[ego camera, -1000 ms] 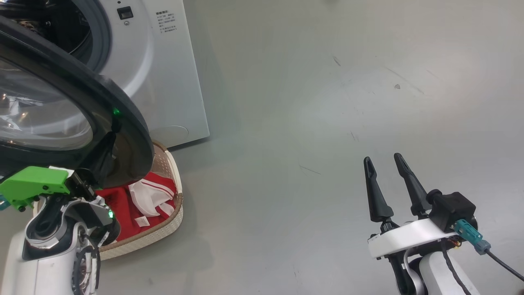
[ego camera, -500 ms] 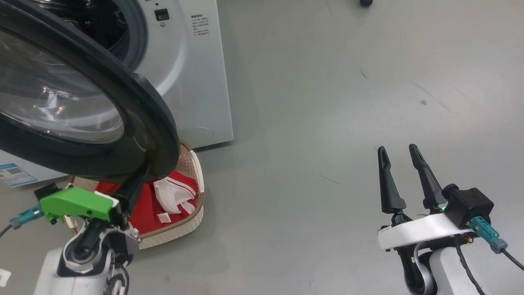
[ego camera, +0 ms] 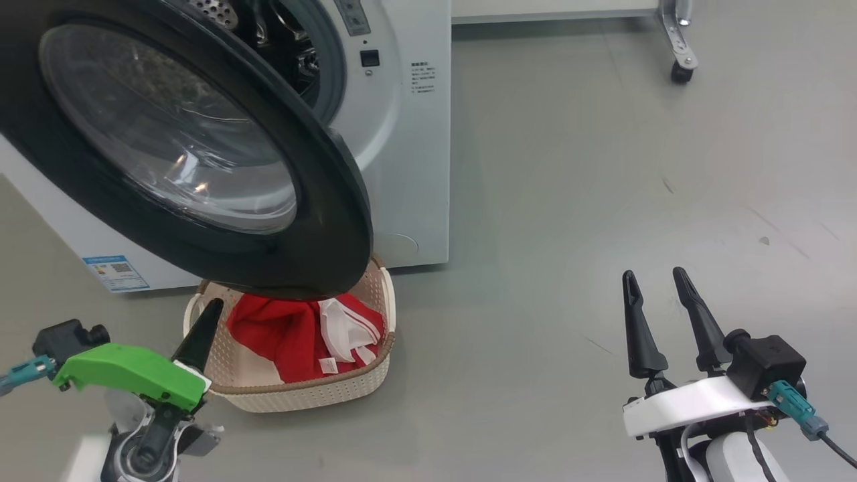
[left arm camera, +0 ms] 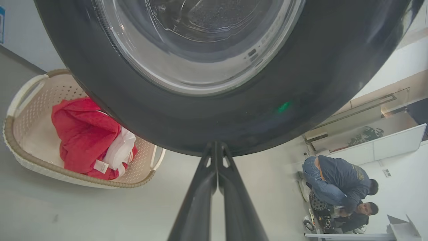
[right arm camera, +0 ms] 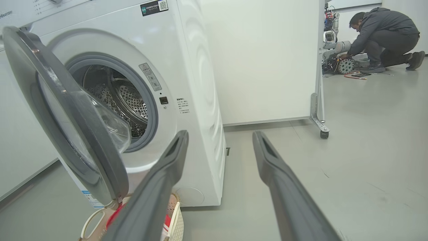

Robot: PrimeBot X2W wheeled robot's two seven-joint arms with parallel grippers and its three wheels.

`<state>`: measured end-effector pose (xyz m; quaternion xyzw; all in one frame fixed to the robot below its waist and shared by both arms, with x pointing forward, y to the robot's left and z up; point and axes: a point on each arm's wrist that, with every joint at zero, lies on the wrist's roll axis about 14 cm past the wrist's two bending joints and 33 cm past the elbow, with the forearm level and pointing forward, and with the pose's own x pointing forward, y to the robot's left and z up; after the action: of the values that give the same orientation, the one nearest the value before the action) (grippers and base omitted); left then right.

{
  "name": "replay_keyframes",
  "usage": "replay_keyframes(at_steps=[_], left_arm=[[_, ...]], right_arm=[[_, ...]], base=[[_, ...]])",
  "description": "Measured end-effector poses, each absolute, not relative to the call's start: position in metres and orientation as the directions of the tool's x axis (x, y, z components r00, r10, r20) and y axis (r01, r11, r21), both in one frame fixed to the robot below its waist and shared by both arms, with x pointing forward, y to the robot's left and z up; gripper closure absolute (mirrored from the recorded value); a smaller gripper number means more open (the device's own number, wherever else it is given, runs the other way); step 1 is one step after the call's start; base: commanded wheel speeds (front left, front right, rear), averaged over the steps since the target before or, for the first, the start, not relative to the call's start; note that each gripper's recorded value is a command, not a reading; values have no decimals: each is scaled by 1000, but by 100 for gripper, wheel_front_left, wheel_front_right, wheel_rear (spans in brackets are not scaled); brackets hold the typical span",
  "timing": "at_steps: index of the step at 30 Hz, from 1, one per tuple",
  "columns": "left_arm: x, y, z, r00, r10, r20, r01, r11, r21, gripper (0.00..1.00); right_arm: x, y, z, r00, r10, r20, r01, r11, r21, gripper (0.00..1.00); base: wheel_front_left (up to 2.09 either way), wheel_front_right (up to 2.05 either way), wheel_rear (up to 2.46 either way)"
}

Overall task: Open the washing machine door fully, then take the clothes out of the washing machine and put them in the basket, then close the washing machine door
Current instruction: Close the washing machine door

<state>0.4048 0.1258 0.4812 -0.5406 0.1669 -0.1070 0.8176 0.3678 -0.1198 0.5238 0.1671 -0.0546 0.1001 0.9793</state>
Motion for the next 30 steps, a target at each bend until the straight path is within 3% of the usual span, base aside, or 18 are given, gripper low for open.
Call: replay_keyframes(at_steps=[7,16,22,23,24,25,26,30], left_arm=[[384,181,490,978,-173,-119,32,683,-730,100],[355,203,504,998,-61,16,60,840,-539,100],[338,206,501,997,-48,54,67,891,-448,100],[336,203,499,997,-59,47,74,898,-434,87],[335,201,497,997,-68,41,80,905,-418,65],[333,200,495,997,-71,37,80,909,-409,24],[332,200,494,997,-71,33,79,912,-402,0],[328,198,489,997,-79,19,80,925,-372,0]], right_arm=[[368,-96,530,956,248,159,-287,906,312,0],[367,-72,535,930,322,176,-362,883,299,0],[364,-63,535,921,349,174,-387,875,290,0],[363,-63,535,921,350,172,-387,875,290,0],[363,-63,534,921,351,169,-387,875,291,0],[363,-62,533,921,352,166,-387,875,291,0],[362,-62,532,921,353,164,-387,875,292,0],[363,-61,531,921,355,161,-388,874,293,0]], base=[[0,0,0],[0,0,0],[0,0,0],[0,0,0],[0,0,0],[0,0,0],[0,0,0],[0,0,0]])
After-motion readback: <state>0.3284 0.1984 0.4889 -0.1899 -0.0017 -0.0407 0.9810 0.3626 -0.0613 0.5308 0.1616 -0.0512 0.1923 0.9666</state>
